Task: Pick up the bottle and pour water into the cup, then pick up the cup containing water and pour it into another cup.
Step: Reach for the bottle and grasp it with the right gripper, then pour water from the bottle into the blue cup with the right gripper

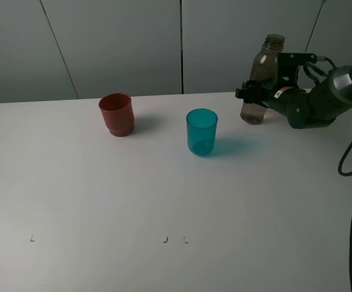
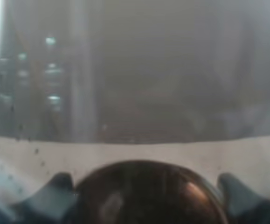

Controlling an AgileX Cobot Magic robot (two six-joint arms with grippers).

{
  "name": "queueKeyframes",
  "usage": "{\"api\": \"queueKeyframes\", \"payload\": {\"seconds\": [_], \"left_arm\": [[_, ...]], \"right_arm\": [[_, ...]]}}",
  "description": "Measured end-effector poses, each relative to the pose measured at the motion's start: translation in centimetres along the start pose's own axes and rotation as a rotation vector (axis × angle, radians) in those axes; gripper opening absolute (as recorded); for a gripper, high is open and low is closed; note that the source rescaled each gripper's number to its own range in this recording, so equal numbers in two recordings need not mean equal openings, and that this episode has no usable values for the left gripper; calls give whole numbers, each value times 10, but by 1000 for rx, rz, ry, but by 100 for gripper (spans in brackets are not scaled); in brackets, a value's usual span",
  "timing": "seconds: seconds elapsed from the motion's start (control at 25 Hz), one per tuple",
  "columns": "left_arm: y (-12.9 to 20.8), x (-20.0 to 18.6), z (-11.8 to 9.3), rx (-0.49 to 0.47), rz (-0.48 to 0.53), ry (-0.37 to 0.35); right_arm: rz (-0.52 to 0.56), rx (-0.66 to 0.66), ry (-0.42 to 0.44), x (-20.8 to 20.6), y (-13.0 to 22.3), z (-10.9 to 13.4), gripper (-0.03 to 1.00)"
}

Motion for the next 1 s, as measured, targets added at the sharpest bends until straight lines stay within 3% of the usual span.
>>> {"api": "queueKeyframes", "payload": {"seconds": [0.64,1.0], "left_arm": [[0,0,0,0,0,0],[0,0,0,0,0,0]], "right_arm": [[-1,-18,-14,0,0,3,0],[22,-135,-74,-7,-10,17,0]]}}
Point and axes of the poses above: a point on each arm's last joint axis where the gripper is mounted, x pointing out along that axis toward the gripper, z along the wrist's bending axis when the last joint is at zero, y = z × x, the point moved 10 cm from there along x, pointing out along that axis toward the gripper, and after that the axes turned 7 degrees about x, right-handed, at the moved point
